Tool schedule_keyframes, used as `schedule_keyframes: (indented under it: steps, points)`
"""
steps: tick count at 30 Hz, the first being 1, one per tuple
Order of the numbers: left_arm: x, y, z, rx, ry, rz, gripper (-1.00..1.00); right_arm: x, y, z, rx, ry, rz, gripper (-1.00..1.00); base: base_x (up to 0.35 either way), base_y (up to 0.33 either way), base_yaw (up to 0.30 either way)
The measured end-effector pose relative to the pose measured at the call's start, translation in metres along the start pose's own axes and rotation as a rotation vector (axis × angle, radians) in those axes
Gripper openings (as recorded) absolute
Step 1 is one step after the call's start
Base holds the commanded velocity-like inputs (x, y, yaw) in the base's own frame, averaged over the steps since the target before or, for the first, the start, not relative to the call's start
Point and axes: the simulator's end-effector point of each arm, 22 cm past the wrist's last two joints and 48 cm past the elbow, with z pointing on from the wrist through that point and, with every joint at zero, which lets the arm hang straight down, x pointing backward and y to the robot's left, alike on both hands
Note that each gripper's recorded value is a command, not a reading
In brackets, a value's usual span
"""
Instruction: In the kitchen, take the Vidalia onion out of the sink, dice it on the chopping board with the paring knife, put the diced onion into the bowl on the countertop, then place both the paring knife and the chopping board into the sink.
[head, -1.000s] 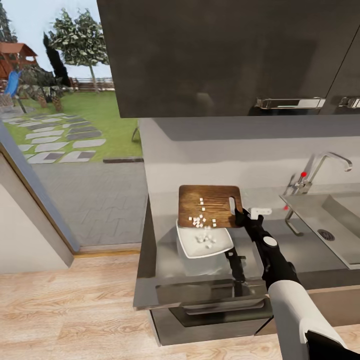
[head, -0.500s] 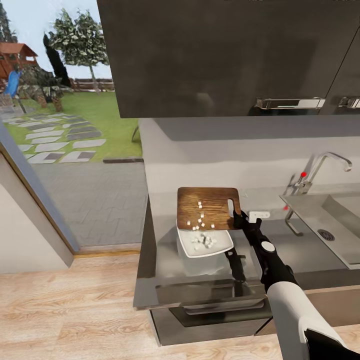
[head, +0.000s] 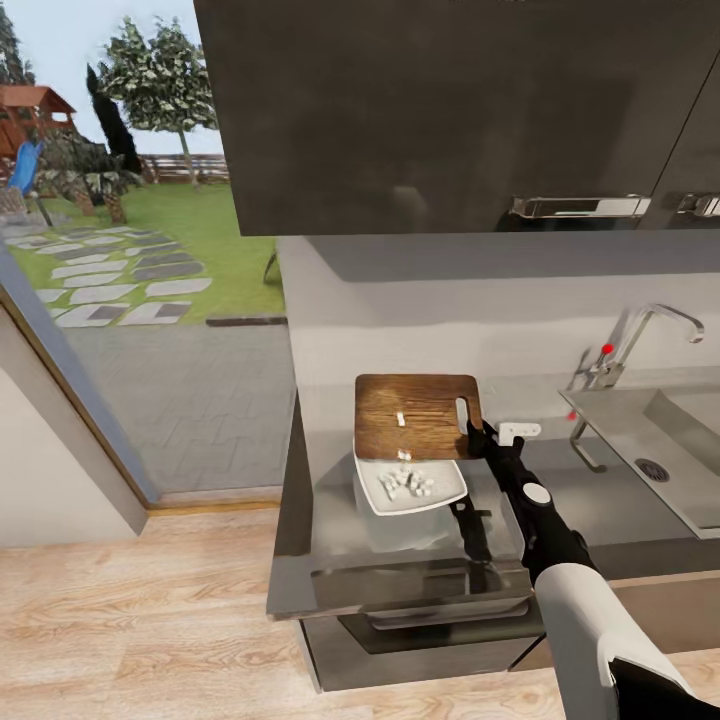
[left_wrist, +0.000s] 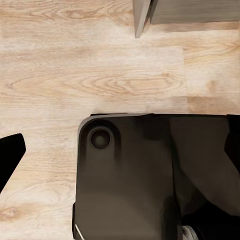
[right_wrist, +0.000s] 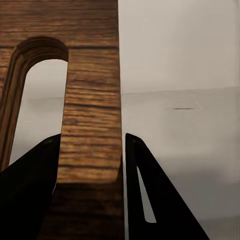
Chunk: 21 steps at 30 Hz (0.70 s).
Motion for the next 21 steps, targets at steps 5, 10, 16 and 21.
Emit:
schedule_keyframes:
  steps: [5, 10, 16, 21]
  points:
    - [0.0001, -0.0001, 0.0000, 0.000, 0.000, 0.000, 1.00, -0.0001, -0.0001, 0.0000, 0.000, 0.000, 0.000, -1.00, 0.000, 0.000, 0.000]
    - [0.0001, 0.0000, 0.0000, 0.000, 0.001, 0.000, 1.00, -0.0019, 0.0001, 0.0001, 0.000, -0.009, -0.001, -1.00, 0.000, 0.000, 0.000]
    - [0.0001, 0.0001, 0.0000, 0.000, 0.001, 0.000, 1.00, -0.0022, -0.0005, 0.0000, 0.001, -0.011, -0.001, -1.00, 0.000, 0.000, 0.000]
    - [0.0000, 0.0000, 0.0001, 0.000, 0.000, 0.000, 1.00, -0.0024, -0.0006, 0.0000, 0.001, -0.012, -0.001, -1.00, 0.000, 0.000, 0.000]
